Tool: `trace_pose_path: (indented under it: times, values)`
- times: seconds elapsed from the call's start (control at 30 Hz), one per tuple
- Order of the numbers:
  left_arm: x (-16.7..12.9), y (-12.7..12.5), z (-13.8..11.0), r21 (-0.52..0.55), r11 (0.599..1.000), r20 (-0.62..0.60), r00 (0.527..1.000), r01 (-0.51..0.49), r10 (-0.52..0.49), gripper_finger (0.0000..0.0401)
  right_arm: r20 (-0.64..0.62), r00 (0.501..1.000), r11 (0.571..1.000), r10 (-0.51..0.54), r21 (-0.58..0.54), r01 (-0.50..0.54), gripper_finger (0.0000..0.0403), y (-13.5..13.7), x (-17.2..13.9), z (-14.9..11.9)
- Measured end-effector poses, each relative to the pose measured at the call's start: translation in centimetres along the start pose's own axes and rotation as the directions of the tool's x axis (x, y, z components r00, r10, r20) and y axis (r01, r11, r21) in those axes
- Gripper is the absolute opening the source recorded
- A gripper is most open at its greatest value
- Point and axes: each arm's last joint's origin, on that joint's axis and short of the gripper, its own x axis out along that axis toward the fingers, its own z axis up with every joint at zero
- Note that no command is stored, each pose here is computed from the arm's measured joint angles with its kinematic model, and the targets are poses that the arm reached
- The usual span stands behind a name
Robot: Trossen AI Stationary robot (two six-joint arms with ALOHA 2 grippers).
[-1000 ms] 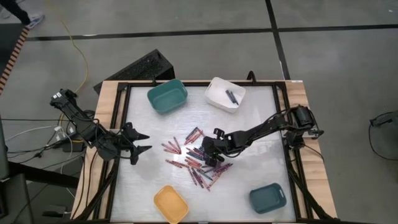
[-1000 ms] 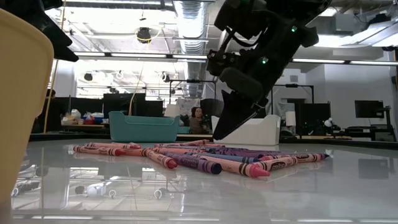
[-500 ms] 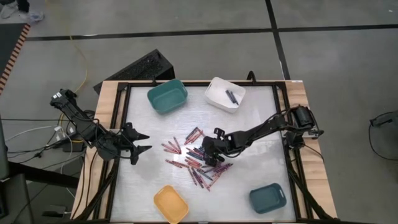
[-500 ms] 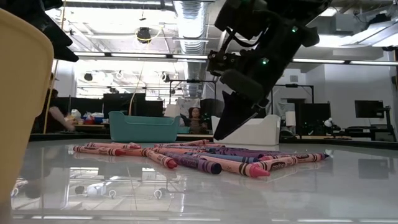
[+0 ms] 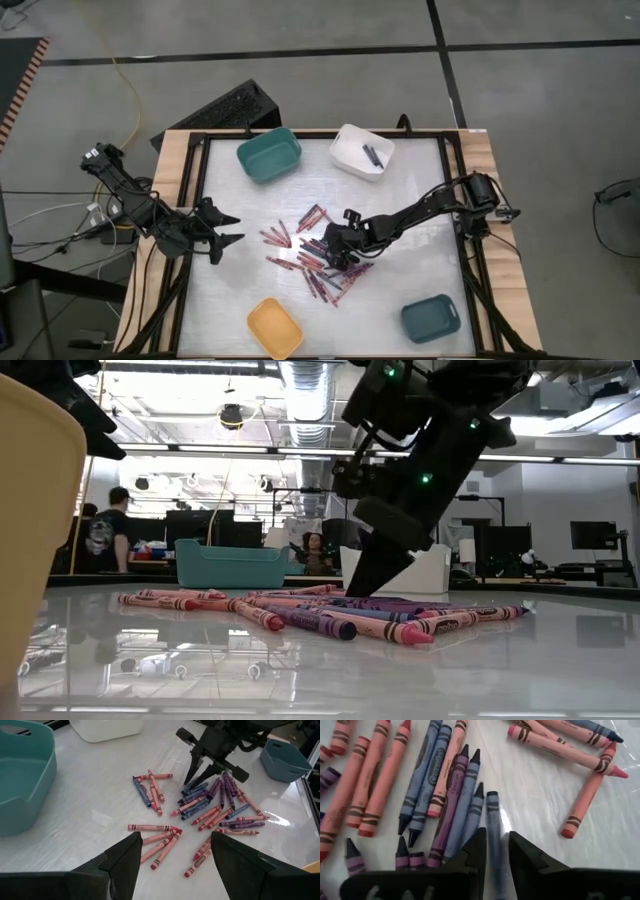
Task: Sort crayons
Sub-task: Put the blue crayon into the white bin
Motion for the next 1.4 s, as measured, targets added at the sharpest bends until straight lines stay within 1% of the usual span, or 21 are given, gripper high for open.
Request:
trace_pose_path:
  times: [0.2, 0.3, 0.57, 0.77, 0.87, 0.97, 1.1, 1.17, 1.3, 1.4]
  values:
    - [0.0, 0.0, 0.0, -0.001, 1.0, -0.001, 1.0, 0.0, 0.0, 0.0228, -0.007, 1.0, 1.0, -0.013, 0.021, 0.013, 0.0083, 0.1, 0.3, -0.2]
    - [0.0, 0.0, 0.0, -0.001, 1.0, -0.001, 1.0, 0.0, 0.0, 0.0228, -0.01, 1.0, 0.999, -0.015, 0.032, 0.015, 0.0075, 0.0, 0.3, -0.2]
    - [0.0, 0.0, 0.0, -0.001, 1.0, -0.001, 1.0, 0.001, -0.001, 0.0228, -0.014, 0.999, 0.998, -0.029, 0.055, 0.029, 0.0008, 0.0, 0.3, -0.3]
    - [0.0, 0.0, 0.0, -0.002, 1.0, -0.001, 1.0, 0.001, -0.001, 0.0228, -0.002, 1.0, 0.996, -0.024, 0.088, 0.024, 0.0009, -0.2, -0.2, 0.0]
    - [0.0, 0.0, 0.0, -0.021, 1.0, -0.001, 1.0, 0.001, -0.001, 0.0228, 0.004, 1.0, 0.995, -0.02, 0.093, 0.019, 0.0005, -0.4, -0.8, 0.2]
    - [0.0, 0.0, 0.0, -0.037, 0.999, -0.001, 1.0, 0.001, -0.001, 0.0228, 0.049, 0.998, 0.994, -0.024, 0.111, 0.019, 0.0004, -0.9, -2.0, 1.1]
    - [0.0, 0.0, 0.0, -0.038, 0.999, 0.0, 1.0, 0.001, -0.001, 0.0228, 0.105, 0.994, 0.992, -0.041, 0.121, 0.028, 0.0003, -2.1, -3.7, 2.4]
    - [0.0, 0.0, 0.0, -0.032, 0.999, 0.0, 1.0, 0.001, -0.001, 0.0228, 0.143, 0.987, 0.989, -0.07, 0.14, 0.05, 0.0003, -2.9, -4.7, 3.1]
    - [0.0, 0.0, 0.0, -0.019, 1.0, 0.0, 1.0, 0.001, -0.001, 0.0228, 0.209, 0.965, 0.973, -0.16, 0.199, 0.119, 0.0003, -5.5, -6.9, 4.6]
    - [0.0, 0.0, 0.0, -0.018, 1.0, 0.0, 1.0, 0.0, 0.0, 0.0228, 0.223, 0.94, 0.945, -0.258, 0.26, 0.198, 0.0003, -7.9, -8.0, 5.2]
